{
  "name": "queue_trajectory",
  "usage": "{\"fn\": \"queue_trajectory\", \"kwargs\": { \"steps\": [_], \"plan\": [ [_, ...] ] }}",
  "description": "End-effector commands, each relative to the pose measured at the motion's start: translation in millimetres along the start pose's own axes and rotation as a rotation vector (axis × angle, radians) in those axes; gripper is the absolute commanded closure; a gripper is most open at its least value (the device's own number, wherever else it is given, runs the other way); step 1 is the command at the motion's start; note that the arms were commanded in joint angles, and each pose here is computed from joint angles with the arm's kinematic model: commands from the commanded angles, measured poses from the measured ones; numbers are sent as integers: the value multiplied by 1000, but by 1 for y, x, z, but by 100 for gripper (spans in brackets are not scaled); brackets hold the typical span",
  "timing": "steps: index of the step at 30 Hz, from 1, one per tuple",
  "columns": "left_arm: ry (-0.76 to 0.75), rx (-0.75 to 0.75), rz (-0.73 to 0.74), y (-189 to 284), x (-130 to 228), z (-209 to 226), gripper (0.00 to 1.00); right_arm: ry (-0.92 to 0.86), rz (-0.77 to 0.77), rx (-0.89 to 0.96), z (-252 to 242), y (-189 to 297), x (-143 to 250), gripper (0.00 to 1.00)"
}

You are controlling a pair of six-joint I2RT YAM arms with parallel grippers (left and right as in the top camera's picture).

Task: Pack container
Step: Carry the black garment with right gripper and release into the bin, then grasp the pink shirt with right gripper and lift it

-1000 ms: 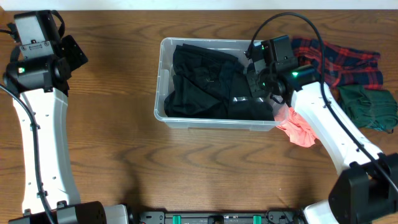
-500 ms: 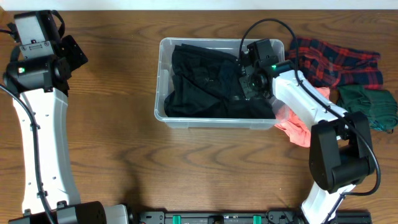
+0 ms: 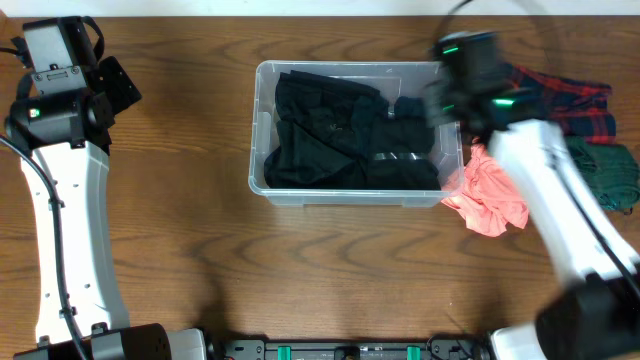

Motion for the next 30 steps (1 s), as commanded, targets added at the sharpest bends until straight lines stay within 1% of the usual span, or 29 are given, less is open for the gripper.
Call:
{"fn": "queue_trajectory", "kwargs": {
  "steps": [1, 5, 7, 9, 11, 12, 14, 15, 23, 30],
  "plan": [
    [1, -15, 2, -1, 0, 2, 2, -189, -31, 143, -56, 19, -9, 66],
    [1, -15, 2, -1, 0, 2, 2, -297, 53, 231, -108, 19, 2, 63],
    [1, -15, 2, -1, 0, 2, 2, -337, 97, 237, -125, 14, 9, 61],
    [1, -15, 2, -1, 0, 2, 2, -370, 144, 250, -139, 4, 20, 54],
    [1, -15, 2, -1, 0, 2, 2, -389, 192, 271, -149, -7, 32, 52],
    [1, -15, 2, -1, 0, 2, 2, -395, 218, 279, -152, -14, 38, 52],
    [1, -15, 2, -1, 0, 2, 2, -401, 279, 280, -155, -29, 52, 46],
    [1, -15, 2, -1, 0, 2, 2, -402, 312, 283, -155, -37, 59, 45],
    [1, -15, 2, -1, 0, 2, 2, -384, 538, 311, -163, -96, 107, 41],
    [1, -15, 2, -1, 0, 2, 2, -344, 652, 305, -167, -133, 136, 34]
  ]
}}
Point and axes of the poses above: each gripper's point midway between its finger pads, its own y axis back along the fingers, its own z axis along the line the jaws close on, x = y × z, the point moved 8 cm from there along y, back along the fingers, and after that the axes turned 13 degrees about -y, right-handed, at the moved point
